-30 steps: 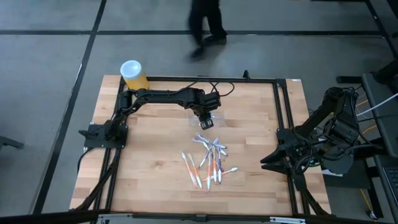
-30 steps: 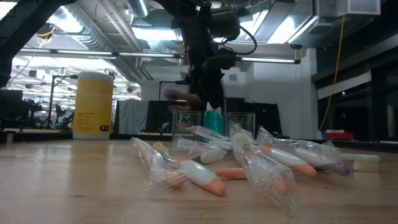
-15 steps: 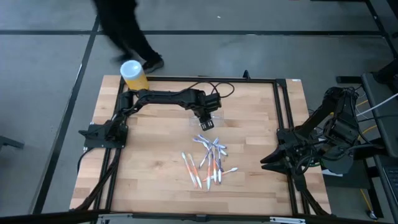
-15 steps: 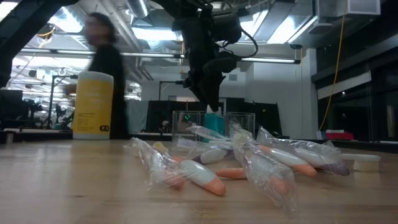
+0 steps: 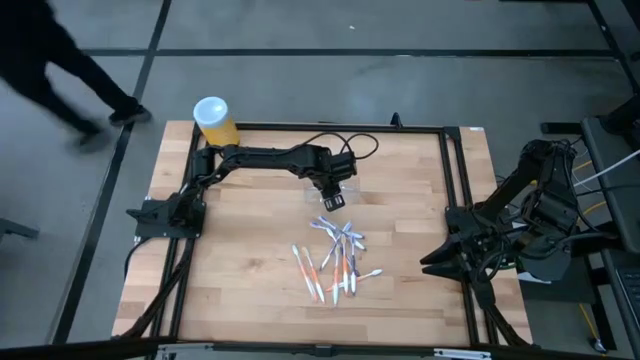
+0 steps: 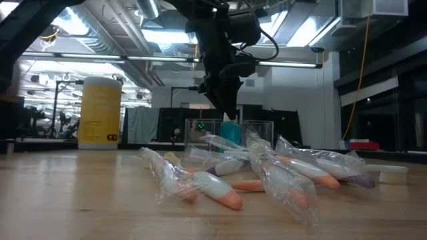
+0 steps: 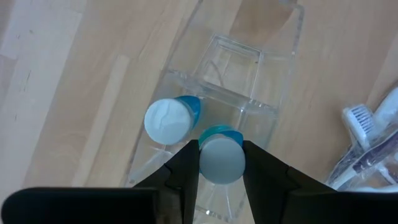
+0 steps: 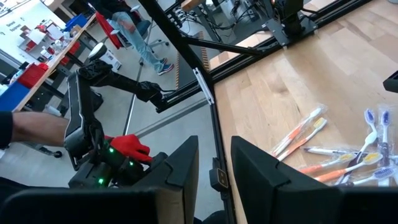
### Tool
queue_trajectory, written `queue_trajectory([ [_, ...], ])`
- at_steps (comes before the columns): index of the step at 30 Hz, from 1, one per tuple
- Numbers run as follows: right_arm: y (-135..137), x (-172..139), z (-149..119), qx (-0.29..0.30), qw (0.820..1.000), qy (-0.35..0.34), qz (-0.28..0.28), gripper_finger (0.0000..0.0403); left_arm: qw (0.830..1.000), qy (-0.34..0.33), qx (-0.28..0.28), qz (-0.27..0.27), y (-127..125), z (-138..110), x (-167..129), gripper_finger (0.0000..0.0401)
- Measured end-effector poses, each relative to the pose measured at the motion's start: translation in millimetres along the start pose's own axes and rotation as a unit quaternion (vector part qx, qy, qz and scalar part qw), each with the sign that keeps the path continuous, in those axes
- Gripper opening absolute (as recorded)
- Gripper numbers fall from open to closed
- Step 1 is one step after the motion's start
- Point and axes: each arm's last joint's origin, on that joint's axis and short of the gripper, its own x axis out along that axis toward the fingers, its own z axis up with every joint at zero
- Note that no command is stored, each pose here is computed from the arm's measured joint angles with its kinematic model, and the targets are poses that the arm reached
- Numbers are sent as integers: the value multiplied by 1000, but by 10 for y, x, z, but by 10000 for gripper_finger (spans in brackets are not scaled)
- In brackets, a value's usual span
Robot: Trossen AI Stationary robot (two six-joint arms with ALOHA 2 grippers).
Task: Pick & Place toothbrushing station
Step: Put the mouthwash into the transparent organizer, then put the orange toothbrush into the transparent organizer
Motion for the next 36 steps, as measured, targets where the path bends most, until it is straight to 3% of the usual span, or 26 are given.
queue_trajectory([
  [28,-13,-17,9,-3,1000,0,0,98,1000,1,-11,-9,37,5,13,140],
  [36,-20,-17,5,-6,1000,1,-5,98,999,-23,-27,-11,154,45,-165,150],
])
